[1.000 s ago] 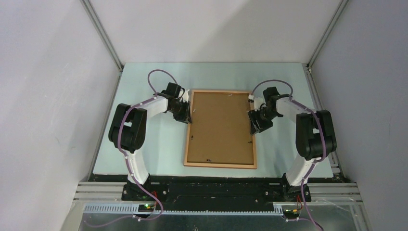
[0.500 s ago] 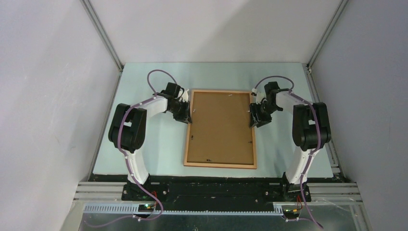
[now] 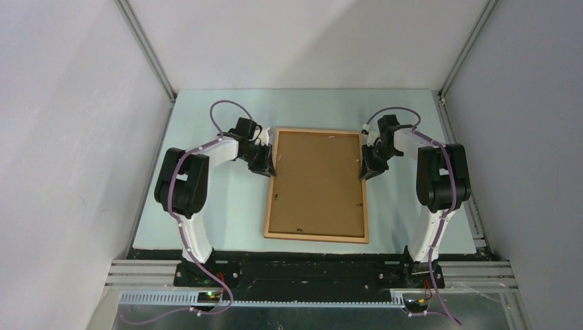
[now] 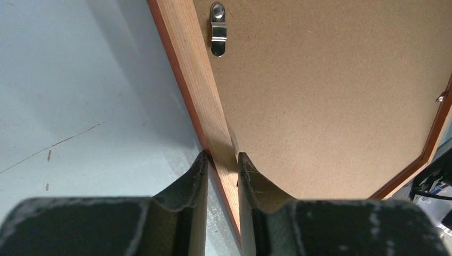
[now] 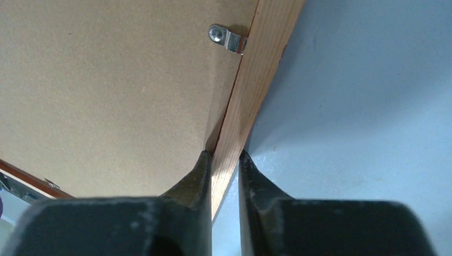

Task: Put the photo into the frame
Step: Move the photo frame to the center of the board.

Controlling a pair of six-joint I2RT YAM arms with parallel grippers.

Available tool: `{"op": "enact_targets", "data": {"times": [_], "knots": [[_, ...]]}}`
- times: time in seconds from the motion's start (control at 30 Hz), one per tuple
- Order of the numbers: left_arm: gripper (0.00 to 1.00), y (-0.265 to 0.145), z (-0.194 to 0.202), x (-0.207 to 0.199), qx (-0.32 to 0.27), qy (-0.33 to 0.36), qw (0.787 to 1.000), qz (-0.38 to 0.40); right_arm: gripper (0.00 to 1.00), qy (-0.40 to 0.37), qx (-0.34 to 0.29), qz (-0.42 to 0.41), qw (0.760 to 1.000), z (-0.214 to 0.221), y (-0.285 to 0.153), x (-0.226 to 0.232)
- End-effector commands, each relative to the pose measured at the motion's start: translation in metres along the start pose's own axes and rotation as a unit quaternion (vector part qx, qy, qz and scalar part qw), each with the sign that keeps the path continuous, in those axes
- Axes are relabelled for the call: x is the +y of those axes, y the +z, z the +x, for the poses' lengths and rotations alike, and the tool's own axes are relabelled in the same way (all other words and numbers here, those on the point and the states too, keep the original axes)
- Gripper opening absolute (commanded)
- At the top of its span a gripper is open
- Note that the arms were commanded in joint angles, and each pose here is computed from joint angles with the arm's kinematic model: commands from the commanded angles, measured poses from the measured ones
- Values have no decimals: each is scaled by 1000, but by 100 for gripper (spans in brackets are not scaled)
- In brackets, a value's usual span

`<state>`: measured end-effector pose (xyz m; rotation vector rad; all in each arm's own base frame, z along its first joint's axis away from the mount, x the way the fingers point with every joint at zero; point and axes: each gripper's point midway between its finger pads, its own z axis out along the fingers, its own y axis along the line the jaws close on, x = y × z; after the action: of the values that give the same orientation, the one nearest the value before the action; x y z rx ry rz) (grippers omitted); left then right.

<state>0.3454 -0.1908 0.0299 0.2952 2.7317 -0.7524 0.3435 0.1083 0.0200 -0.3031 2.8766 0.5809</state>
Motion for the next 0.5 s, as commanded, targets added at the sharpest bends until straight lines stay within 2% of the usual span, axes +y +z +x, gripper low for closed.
{"op": "enact_targets", "data": {"times": [0.0,0.17,0.33,0.47], "knots": [[2,-8,-12,-29,-18,32,997,70,10,-6,-15,17,1000,-12,-3,-11],[17,-8,-10,-34,-13,35,996,86,0,-11,-11,19,1000,-8,-9,-18],[32,-7,-9,-35,-10,37,995,90,0,-17,-7,24,1000,-2,-14,-27],[38,-4,-8,-34,-8,37,995,87,0,-21,-7,28,999,5,-19,-34]]}}
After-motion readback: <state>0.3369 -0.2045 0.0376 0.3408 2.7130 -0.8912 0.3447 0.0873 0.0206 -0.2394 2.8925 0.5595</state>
